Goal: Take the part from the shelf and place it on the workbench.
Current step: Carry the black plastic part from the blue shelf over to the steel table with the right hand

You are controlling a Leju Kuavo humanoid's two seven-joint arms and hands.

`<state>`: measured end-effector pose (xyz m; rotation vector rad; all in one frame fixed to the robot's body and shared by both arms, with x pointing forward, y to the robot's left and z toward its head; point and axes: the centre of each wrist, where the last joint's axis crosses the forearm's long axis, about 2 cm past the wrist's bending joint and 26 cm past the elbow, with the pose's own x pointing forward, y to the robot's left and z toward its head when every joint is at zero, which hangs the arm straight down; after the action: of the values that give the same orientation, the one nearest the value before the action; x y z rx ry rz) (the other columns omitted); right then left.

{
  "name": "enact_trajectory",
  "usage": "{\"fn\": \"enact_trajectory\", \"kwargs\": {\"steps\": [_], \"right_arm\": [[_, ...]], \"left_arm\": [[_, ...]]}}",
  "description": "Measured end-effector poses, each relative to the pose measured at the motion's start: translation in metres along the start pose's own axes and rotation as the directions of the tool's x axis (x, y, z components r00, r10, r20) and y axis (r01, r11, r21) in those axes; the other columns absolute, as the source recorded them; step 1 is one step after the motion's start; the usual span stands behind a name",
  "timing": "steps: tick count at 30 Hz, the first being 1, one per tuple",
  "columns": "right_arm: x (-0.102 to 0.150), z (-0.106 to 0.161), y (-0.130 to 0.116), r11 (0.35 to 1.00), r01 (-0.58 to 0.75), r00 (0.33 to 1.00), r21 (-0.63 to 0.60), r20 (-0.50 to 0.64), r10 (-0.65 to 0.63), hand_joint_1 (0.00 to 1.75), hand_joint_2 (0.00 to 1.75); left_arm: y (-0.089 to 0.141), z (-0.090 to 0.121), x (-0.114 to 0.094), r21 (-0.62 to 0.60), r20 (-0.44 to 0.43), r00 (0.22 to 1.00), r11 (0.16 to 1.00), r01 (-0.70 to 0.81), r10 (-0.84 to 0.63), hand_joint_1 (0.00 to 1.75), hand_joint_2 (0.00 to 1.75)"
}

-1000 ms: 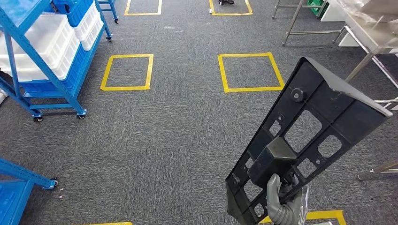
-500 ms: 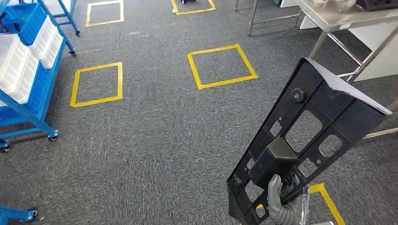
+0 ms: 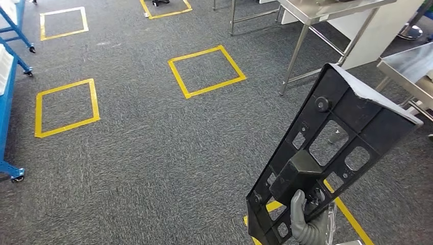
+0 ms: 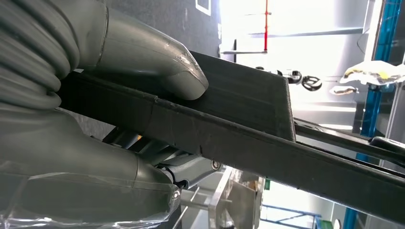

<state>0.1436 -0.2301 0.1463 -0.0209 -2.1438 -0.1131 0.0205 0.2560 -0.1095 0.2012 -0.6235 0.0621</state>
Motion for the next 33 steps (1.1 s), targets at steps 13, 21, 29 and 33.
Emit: {"fn": "enact_trajectory", "kwargs": {"steps": [13,21,29,33], "right_arm": [[0.0,-0.004,0.0,1.0,-0.028,1.0,0.012,0.007,0.028,1.75,1.75],[-0.004,-0.009,0.008,0.999,-0.031,0.999,0.023,0.018,0.031,1.75,1.75],[-0.006,-0.012,0.011,0.999,-0.036,0.999,0.018,0.019,0.035,1.75,1.75],[-0.006,-0.012,0.011,0.999,-0.039,0.999,0.013,0.013,0.038,1.75,1.75]], "left_arm": [[0.001,-0.002,0.002,-0.026,0.001,1.0,1.0,-0.01,0.01,0.0,1.75],[0.005,-0.001,-0.001,-0.025,-0.008,1.0,1.0,-0.014,0.013,0.0,1.75],[0.006,-0.002,0.0,-0.034,-0.003,1.0,0.999,-0.011,0.011,0.0,1.75],[0.006,-0.001,-0.002,-0.036,-0.003,1.0,0.999,-0.007,0.007,0.0,1.75]]}}
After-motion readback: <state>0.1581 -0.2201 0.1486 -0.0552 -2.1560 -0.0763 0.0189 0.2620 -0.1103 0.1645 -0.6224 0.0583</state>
